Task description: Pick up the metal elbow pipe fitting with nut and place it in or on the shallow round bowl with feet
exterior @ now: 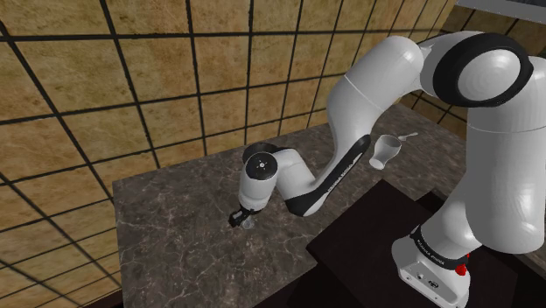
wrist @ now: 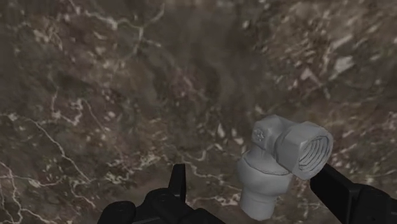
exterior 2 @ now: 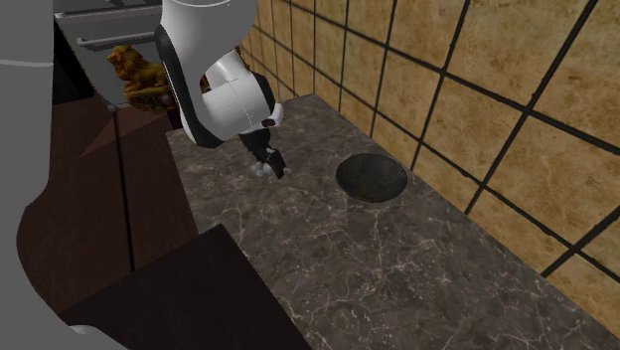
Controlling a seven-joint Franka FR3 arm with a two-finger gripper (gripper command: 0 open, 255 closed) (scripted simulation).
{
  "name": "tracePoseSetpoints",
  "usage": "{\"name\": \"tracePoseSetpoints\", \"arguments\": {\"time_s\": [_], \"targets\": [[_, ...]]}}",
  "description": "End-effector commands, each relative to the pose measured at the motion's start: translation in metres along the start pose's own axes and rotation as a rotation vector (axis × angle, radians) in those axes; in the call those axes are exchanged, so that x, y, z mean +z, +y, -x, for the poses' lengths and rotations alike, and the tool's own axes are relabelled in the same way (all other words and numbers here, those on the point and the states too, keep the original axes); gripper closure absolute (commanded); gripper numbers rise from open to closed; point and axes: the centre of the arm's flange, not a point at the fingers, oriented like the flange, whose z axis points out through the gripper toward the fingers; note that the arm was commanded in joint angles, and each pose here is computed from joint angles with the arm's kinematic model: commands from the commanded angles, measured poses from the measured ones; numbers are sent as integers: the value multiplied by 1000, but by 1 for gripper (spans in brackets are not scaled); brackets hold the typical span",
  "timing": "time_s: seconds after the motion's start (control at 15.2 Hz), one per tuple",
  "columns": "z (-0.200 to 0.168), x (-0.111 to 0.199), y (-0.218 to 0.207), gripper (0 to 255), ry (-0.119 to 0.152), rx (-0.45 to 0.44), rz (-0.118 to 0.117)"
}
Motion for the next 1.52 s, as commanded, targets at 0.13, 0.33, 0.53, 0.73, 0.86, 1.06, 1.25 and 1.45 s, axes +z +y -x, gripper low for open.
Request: {"name": "tracePoseSetpoints", "arguments": {"time_s": [0.13, 0.33, 0.53, 0.73, 0.86, 1.06, 1.25, 1.45], "targets": [[0, 2, 0, 0, 0, 0, 0], [0, 2, 0, 0, 0, 0, 0], [0, 2, 0, 255, 0, 0, 0], [0, 2, 0, 255, 0, 0, 0], [0, 2, 0, 255, 0, 0, 0], [-1, -3, 0, 255, 0, 0, 0], [-5, -19, 2, 255, 0, 0, 0], [-8, -34, 4, 255, 0, 0, 0]]}}
